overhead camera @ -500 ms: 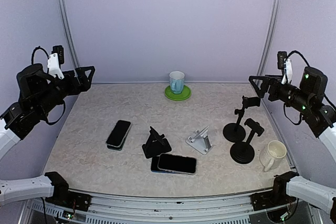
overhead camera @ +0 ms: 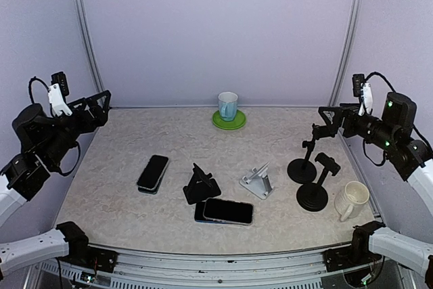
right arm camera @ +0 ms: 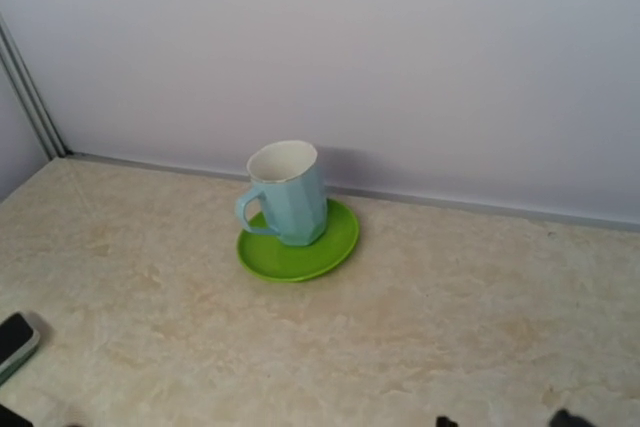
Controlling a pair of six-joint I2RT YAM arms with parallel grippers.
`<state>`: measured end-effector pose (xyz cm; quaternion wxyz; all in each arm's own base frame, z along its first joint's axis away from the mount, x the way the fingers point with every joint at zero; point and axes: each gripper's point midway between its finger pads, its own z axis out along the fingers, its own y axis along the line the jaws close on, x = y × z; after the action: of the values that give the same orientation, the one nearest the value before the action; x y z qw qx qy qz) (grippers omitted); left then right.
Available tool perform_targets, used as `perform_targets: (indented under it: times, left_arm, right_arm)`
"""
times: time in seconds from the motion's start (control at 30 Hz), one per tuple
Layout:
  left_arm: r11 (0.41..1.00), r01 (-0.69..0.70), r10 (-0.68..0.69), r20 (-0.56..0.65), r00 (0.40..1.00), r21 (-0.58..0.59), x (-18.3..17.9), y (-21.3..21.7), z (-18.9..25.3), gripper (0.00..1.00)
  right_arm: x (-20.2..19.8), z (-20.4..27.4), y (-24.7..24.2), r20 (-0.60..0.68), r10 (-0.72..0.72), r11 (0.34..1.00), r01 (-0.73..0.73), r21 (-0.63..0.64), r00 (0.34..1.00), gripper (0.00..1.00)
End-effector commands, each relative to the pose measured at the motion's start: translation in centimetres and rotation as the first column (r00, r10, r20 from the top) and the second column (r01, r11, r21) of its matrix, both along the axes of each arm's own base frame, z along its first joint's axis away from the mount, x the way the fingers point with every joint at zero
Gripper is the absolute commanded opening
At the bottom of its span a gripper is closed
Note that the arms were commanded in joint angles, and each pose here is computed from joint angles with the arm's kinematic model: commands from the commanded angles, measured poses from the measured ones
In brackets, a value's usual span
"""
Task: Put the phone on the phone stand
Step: Adjust the phone stand at the center of the board.
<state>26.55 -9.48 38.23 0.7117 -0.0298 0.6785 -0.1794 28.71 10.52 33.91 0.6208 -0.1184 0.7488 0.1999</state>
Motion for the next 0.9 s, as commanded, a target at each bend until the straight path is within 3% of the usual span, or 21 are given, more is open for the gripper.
perform_targets:
  times: [0.0,0.37,0.87]
  left_arm:
    - [0.999,0.034,-0.034,-0.040,0.999,-0.003,0.9,-1.2,-1.1,0.99]
    - [0.994,0.112,-0.109,-0.203,0.973,0.003,2.1,-4.2,-5.9,0.99]
    - [0.990,0.140,-0.125,-0.320,0.939,0.023,1.4,-8.8,-9.3,0.99]
  right_arm:
    - [-0.1,-0.2,0.0,0.021,0.012,1.000,-0.012,-0.013,1.000,1.00]
    - [0.5,-1.4,-0.2,-0.011,-0.009,1.000,0.009,-0.013,1.000,1.00]
    - [1.5,-2.4,-0.7,-0.014,-0.047,0.999,0.047,-0.014,0.999,1.00]
